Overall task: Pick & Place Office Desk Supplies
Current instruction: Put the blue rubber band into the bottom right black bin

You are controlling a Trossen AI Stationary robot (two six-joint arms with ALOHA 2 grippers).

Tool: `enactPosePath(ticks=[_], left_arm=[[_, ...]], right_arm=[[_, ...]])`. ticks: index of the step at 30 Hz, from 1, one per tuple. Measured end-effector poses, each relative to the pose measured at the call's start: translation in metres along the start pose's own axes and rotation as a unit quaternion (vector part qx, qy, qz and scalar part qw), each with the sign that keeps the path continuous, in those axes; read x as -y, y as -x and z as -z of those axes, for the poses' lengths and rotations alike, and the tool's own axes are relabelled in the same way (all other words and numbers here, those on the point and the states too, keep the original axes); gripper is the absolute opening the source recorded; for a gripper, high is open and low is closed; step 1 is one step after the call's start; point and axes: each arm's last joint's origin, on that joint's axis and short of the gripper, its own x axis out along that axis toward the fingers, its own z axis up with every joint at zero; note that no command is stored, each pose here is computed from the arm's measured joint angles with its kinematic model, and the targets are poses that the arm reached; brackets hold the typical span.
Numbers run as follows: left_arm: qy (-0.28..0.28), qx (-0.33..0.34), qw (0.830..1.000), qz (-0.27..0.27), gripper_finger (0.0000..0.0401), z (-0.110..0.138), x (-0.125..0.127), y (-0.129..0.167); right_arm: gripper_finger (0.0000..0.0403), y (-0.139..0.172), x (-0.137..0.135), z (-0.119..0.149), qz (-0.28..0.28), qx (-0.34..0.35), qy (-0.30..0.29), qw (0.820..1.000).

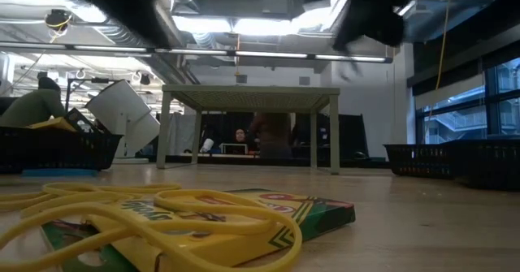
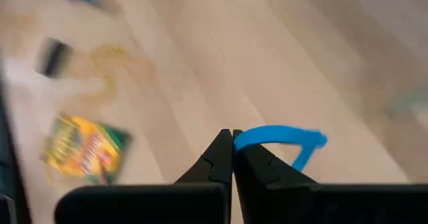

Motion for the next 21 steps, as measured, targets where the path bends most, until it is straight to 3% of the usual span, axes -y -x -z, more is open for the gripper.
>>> enactPosePath(ticks=[3, 8, 12, 21], left_arm=[[0.026, -0.07, 0.997, 0.014, 0.0182, 0.012, -0.002, 0.002], [0.045, -0.121, 0.992, 0.003, 0.0182, 0.027, 0.0, 0.01], [0.052, -0.131, 0.99, -0.002, 0.0182, 0.033, 0.005, 0.016], [0.073, -0.16, 0.984, -0.031, 0.0183, 0.064, 0.006, 0.003]], right_arm=[[0.0005, 0.002, 0.012, 0.016, 0.06, -0.079, -0.049, 0.994], [0.0006, 0.008, 0.025, 0.036, 0.162, -0.163, -0.123, 0.966], [0.0006, 0.011, 0.026, 0.046, 0.192, -0.211, -0.163, 0.944], [0.0011, 0.012, 0.026, 0.054, 0.221, -0.246, -0.167, 0.929]])
